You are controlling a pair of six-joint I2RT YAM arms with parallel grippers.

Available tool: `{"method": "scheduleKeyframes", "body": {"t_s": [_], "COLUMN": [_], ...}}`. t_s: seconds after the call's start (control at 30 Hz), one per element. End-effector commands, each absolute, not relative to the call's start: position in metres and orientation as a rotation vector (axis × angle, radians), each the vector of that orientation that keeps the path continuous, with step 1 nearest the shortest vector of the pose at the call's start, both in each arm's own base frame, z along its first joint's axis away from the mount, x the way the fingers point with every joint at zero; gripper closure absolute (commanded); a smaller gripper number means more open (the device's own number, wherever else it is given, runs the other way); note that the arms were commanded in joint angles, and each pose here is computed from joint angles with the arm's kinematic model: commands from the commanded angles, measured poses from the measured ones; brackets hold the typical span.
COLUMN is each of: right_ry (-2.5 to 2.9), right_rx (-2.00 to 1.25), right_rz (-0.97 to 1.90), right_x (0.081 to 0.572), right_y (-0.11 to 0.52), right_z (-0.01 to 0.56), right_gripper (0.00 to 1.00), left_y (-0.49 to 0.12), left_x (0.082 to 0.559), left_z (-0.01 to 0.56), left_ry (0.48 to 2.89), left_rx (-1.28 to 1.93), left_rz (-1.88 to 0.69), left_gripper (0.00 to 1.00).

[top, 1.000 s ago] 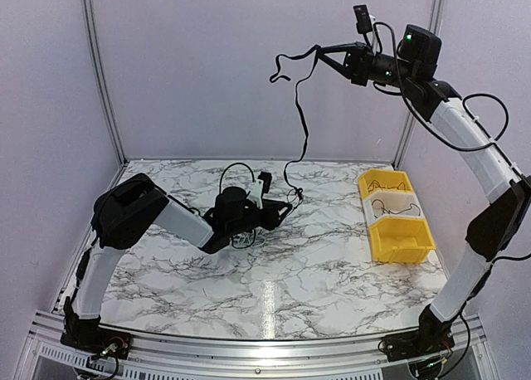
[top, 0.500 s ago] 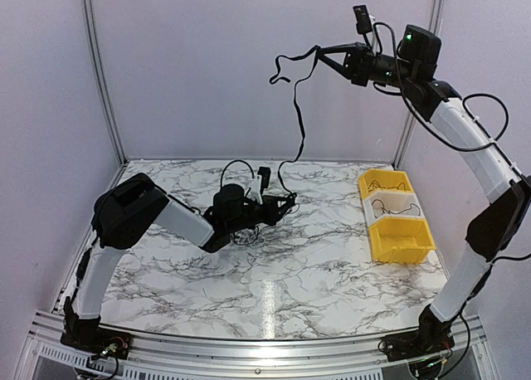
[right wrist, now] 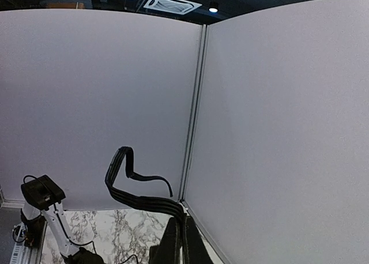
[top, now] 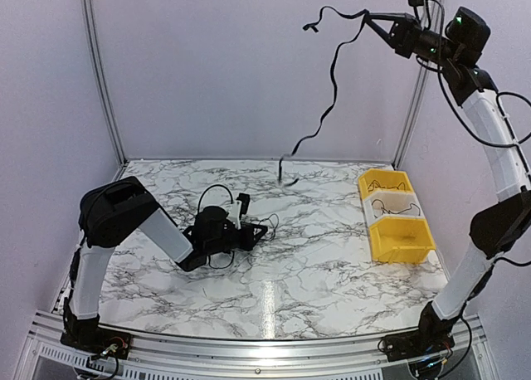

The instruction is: Untangle the cables

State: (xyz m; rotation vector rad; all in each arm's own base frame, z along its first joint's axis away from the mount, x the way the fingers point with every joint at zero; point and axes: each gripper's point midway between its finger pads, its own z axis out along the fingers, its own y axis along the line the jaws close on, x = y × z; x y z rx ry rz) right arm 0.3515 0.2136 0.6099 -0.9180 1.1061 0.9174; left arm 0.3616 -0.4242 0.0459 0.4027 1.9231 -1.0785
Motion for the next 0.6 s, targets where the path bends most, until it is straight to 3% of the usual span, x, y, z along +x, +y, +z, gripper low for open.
{"method": "scheduleKeyframes", "body": {"t_s": [0.0,0.2,0.43,0.47,0.57], "right_ry": [1.044,1.030,1.123,1.140,1.196], "right_rx": [-0.923,-0.903,-0.869,-0.865,-0.839], "right_rz": [0.888,0.861,0.821,0.818,0.779], "right_x": [0.329,0.328,0.356,0.359,0.371], "right_y": [0.194,0.181,0.178,0.178,0.173], "right_z": [0.636,0.644,0.610,0.603,0.581], "right_gripper": [1.00,1.00,1.00,1.00,1.00], "left_y": [-0.385,-0.337,-0.308,-0.307,-0.304], "left_x": [0.362,0.345,0.318,0.314,0.305], "left_z": [0.052,0.044,0.072,0.078,0.089], "left_ry": [1.950,2.008,1.977,1.977,2.004], "left_rx": [0.334,0.279,0.332,0.347,0.384], "left_rz": [-0.966,-0.861,-0.823,-0.829,-0.821], "left_gripper": [1.00,1.00,1.00,0.97,0.74]}}
